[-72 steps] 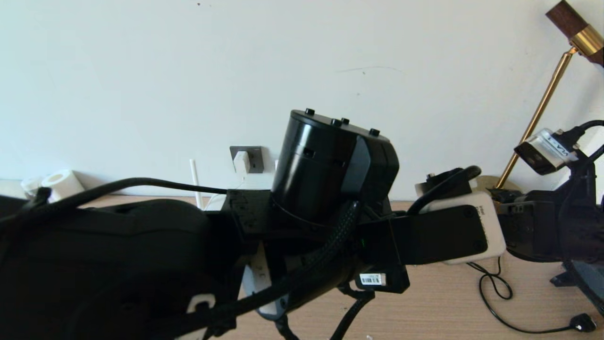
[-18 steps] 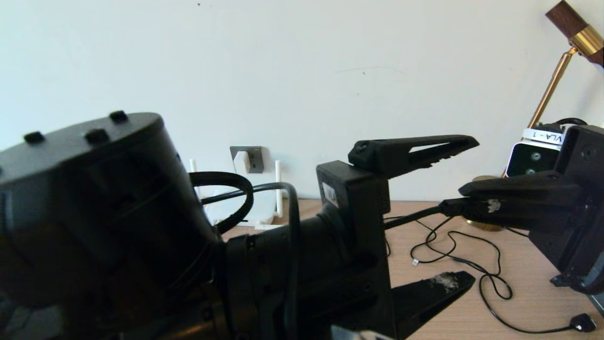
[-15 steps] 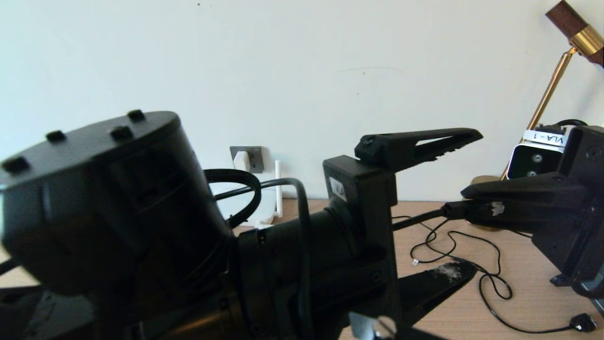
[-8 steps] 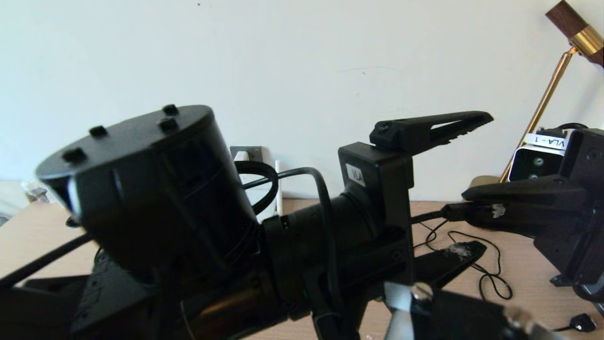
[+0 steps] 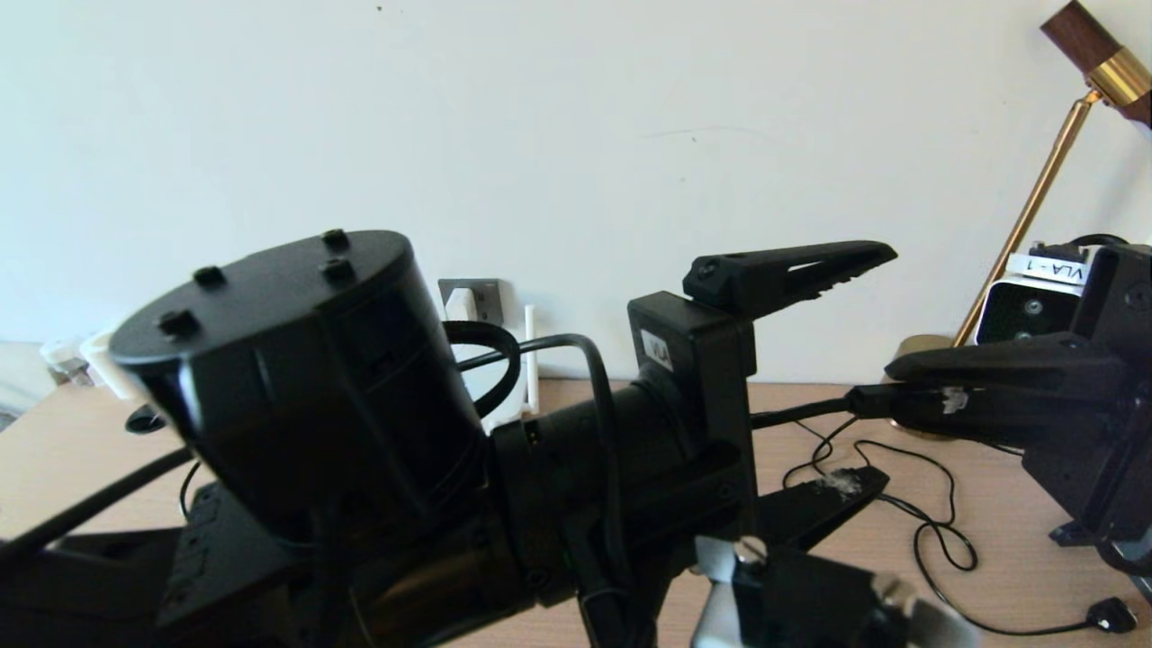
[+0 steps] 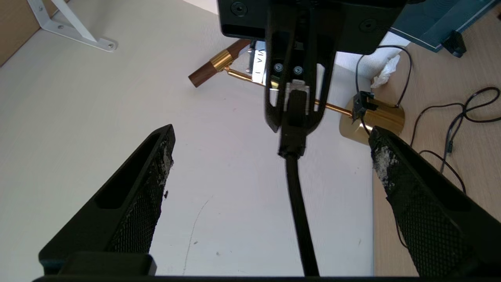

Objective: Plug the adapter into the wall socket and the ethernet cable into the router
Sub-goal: Plug cable into router interface

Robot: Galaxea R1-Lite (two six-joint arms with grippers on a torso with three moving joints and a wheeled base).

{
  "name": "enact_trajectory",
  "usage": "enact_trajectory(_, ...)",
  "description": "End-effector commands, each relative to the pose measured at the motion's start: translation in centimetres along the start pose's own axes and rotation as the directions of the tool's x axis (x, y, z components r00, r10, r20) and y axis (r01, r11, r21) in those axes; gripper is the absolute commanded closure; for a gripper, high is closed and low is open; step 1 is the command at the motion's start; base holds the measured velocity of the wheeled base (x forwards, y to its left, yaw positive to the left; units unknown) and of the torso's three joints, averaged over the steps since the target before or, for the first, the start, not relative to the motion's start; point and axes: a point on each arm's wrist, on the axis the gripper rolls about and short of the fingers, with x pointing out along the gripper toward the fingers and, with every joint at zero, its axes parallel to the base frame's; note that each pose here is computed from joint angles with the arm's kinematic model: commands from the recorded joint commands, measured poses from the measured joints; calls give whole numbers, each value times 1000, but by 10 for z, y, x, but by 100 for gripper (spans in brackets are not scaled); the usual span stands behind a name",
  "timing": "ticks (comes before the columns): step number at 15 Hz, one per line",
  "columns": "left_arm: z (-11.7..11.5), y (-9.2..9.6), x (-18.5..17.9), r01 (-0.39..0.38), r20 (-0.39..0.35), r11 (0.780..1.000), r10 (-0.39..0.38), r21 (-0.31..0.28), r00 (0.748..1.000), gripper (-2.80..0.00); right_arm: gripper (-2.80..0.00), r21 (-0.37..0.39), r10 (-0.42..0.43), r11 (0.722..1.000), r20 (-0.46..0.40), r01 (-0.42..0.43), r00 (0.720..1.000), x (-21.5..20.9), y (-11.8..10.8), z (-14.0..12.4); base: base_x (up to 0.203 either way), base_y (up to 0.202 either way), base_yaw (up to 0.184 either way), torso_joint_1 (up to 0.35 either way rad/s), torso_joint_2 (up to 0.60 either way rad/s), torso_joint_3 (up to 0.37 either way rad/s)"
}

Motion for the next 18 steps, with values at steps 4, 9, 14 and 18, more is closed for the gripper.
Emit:
enact_trajectory(4,1,2,0,-21,7,1000,21,9,1000,-280,0,11,-2,1000,-3,2,1000,1,-1,1,0,0,0,0,0,0)
enact_trajectory(9,1,1,1,-16,18,1000,15,6,1000,0,0,8,-1,1000,7,1,1000,1,0,2,0,0,0,0,0,0)
enact_trajectory(14,5,-4,1,2,30,1000,-2,1,1000,0,0,6,1,1000,12,-1,1000,1,0,2,0,0,0,0,0,0)
enact_trajectory(18,4,-7,1,11,28,1000,-11,-1,1000,0,0,2,3,1000,12,-3,1000,0,1,1,0,0,0,0,0,0)
